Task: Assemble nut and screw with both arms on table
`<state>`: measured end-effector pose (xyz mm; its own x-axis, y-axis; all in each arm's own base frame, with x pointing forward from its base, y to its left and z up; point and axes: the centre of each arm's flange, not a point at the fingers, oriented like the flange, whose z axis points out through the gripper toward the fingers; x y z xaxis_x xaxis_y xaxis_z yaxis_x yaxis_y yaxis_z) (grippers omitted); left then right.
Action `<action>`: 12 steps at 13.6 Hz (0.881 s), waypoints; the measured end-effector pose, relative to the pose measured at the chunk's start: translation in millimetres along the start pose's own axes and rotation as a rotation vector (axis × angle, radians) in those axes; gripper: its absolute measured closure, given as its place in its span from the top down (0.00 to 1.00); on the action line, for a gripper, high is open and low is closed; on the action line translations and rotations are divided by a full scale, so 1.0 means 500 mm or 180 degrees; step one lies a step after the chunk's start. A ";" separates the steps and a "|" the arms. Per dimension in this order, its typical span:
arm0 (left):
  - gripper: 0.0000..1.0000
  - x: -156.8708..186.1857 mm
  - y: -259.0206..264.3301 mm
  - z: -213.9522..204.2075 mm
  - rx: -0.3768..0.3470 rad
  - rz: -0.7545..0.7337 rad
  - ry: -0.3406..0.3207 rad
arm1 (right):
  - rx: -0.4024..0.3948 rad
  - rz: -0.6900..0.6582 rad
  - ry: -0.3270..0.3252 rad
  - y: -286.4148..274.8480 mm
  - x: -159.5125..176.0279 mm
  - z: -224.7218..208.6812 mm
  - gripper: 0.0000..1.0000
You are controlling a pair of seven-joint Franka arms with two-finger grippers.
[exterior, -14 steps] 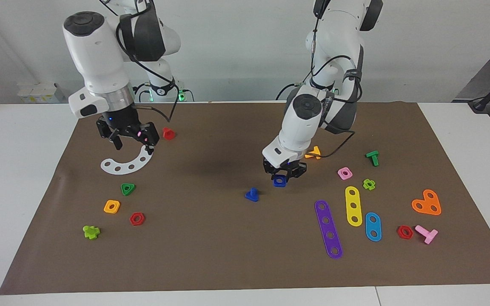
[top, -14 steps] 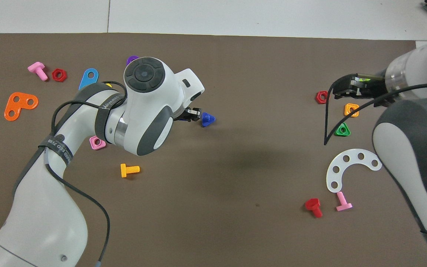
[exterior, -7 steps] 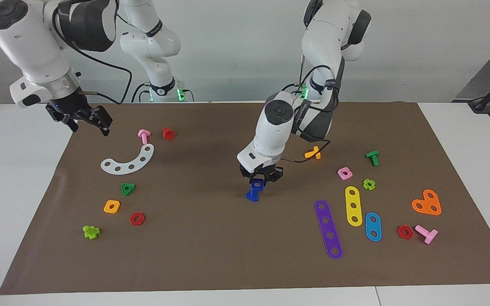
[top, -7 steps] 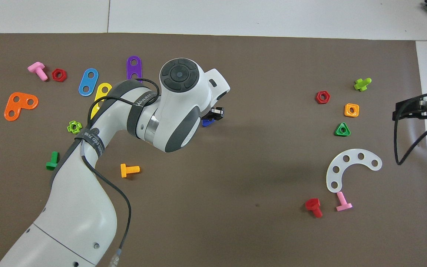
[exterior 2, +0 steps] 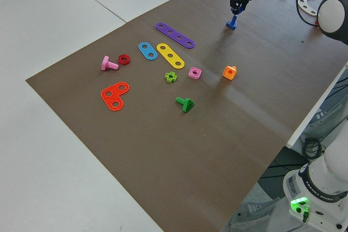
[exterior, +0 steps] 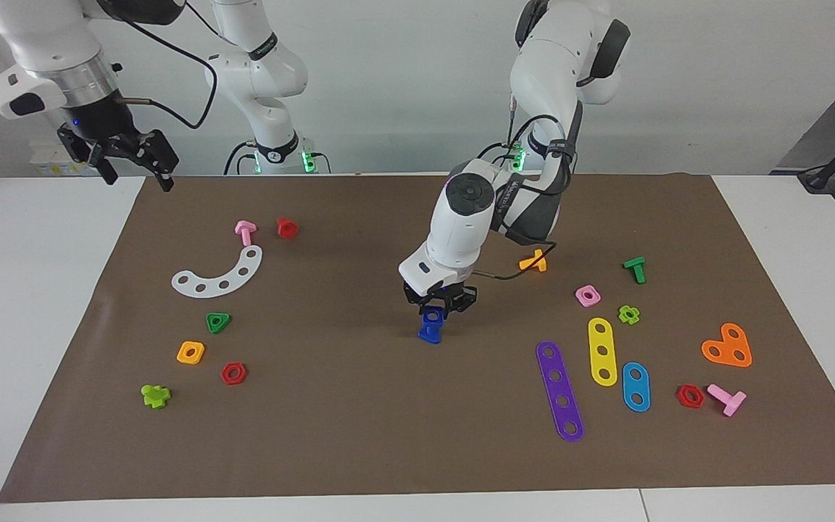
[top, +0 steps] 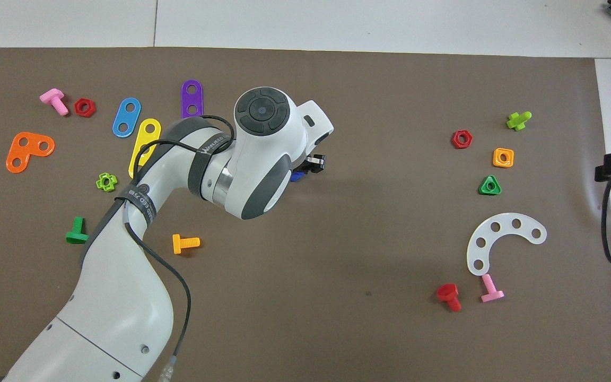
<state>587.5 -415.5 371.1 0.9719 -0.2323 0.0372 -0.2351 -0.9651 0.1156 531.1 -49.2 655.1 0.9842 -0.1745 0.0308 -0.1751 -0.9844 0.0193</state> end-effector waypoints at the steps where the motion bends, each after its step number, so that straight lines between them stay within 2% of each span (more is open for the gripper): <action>1: 0.47 0.001 0.000 0.011 0.0002 -0.0003 -0.0011 | 0.0001 -0.0002 -0.0024 -0.001 -0.001 0.002 1.00; 4: 0.47 -0.002 0.005 0.058 0.0020 -0.0004 -0.0093 | -0.0001 -0.0021 -0.0075 -0.013 -0.005 0.009 1.00; 12: 0.47 -0.004 0.011 0.063 0.0027 -0.0017 -0.0090 | -0.0007 0.0080 -0.0103 -0.050 -0.005 0.025 1.00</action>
<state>584.6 -424.4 340.4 0.9731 -0.2302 0.0085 -0.2297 -0.9673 0.1072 533.2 -24.5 641.9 0.9798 -0.1999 -0.0012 -0.1998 -0.9796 0.0211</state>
